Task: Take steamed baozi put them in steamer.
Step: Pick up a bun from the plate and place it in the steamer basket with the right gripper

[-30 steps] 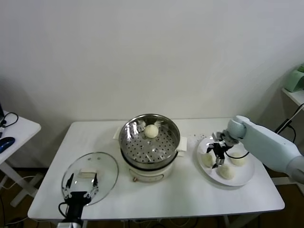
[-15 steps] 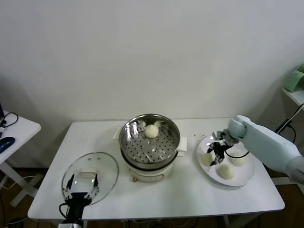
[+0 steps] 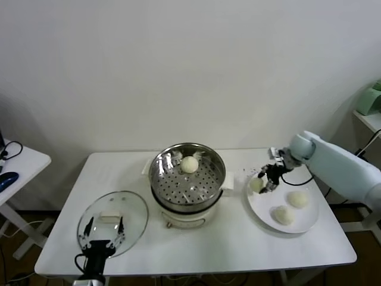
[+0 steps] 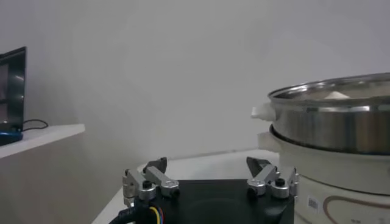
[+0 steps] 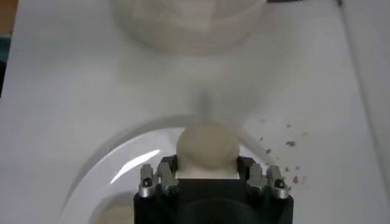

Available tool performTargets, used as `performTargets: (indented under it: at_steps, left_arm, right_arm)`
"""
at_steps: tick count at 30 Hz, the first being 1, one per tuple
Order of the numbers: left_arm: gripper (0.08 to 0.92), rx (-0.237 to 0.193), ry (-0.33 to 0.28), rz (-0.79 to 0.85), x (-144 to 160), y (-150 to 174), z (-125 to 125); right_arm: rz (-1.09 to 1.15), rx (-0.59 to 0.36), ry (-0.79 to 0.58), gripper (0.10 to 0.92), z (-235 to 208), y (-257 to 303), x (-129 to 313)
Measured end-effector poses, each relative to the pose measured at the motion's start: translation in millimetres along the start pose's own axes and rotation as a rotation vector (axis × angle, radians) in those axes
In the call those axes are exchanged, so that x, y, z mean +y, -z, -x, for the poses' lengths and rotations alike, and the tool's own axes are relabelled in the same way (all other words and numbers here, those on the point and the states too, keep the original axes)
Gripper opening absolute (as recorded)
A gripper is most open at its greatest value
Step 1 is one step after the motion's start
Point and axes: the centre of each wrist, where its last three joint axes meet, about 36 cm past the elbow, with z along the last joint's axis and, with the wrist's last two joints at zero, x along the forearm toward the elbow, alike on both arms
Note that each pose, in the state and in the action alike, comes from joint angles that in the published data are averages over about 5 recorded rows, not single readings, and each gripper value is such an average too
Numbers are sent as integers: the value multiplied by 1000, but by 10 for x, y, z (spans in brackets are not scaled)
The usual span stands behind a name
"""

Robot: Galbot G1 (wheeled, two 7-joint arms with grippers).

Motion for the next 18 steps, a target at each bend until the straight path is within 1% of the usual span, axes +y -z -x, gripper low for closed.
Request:
performTargets:
  at_steps: [8,11,14,18]
  left_arm:
    - [823,-16,-8,-6,-26,74,3]
    - [823,-25,-14,-5,-36,112,15]
    - [823,-34,-20,-2,-49,148,24]
    - [823,-43,-27,-2,-73,195,23]
  right_arm:
    - [0,-100,-38,636,-747,633,-316]
    - [-12,-132,-42,636,-965,922,-382]
    - [-29,-156,-33,636,-1068,1220,-415]
    - [-56,-177,-13,636,-1080,1623,-433]
